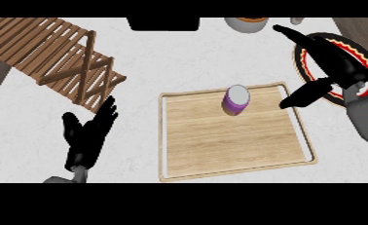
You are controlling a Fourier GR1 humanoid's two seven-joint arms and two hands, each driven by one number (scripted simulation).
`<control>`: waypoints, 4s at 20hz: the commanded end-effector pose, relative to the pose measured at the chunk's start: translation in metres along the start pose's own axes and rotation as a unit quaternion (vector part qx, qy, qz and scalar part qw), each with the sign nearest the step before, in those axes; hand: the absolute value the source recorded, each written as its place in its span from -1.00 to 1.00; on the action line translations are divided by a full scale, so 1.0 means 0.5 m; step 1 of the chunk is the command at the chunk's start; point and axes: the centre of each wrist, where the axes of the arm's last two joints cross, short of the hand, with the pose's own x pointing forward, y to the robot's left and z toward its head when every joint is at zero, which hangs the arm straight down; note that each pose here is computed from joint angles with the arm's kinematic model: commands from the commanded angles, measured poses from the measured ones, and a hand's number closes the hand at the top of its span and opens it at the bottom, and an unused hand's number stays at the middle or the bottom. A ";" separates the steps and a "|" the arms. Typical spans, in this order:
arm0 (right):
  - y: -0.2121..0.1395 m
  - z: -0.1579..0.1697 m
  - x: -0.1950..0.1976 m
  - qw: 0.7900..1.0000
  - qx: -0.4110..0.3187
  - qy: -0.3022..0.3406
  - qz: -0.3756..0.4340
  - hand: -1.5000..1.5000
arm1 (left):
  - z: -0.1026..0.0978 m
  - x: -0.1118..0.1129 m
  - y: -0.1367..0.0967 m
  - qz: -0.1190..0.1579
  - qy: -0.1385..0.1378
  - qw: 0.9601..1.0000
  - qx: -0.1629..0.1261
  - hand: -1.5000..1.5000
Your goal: Pick the can from the tray and place it in the plate
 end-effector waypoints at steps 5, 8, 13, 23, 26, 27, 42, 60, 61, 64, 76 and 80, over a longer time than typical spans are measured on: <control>0.092 -0.017 0.044 0.998 0.020 0.037 0.042 -1.00 | -0.007 -0.009 0.010 0.014 0.005 1.000 -0.002 0.00; 0.136 -0.019 0.073 0.997 0.040 0.057 0.043 -1.00 | 0.012 -0.024 -0.028 0.002 -0.004 1.000 0.004 0.00; 0.164 -0.037 0.043 0.995 0.073 0.064 0.037 -1.00 | -0.007 -0.016 0.018 0.004 0.003 1.000 0.005 0.00; 0.228 -0.011 0.083 0.993 0.054 0.079 0.066 -1.00 | 0.003 -0.013 -0.003 -0.003 0.001 1.000 -0.002 0.00; 0.220 -0.047 0.084 0.990 0.051 0.097 0.093 -1.00 | -0.015 0.010 0.006 0.001 -0.003 1.000 -0.002 0.00; 0.237 0.004 0.046 0.990 0.057 0.097 0.090 -1.00 | 0.019 0.004 -0.005 -0.005 -0.002 1.000 -0.007 0.00; 0.293 -0.102 0.025 0.977 0.132 0.089 0.139 1.00 | 0.018 -0.020 -0.016 -0.009 -0.009 1.000 -0.007 0.00; 0.393 0.035 0.028 0.987 -0.092 0.074 0.107 1.00 | -0.011 0.019 0.008 0.006 -0.001 1.000 0.006 0.00; 0.384 0.060 0.029 0.986 -0.110 0.083 0.098 1.00 | 0.000 -0.016 0.019 0.004 0.007 1.000 0.015 0.00; 0.369 0.092 0.062 0.973 -0.211 0.038 0.083 1.00 | -0.004 -0.006 0.020 0.012 -0.001 1.000 0.014 0.00; 0.244 0.152 -0.006 0.914 -0.388 0.109 -0.049 1.00 | -0.019 0.018 0.024 0.001 -0.007 1.000 0.002 0.00; 0.211 0.159 -0.069 0.889 -0.432 0.114 -0.101 1.00 | 0.016 -0.036 0.042 0.005 -0.001 1.000 0.001 0.00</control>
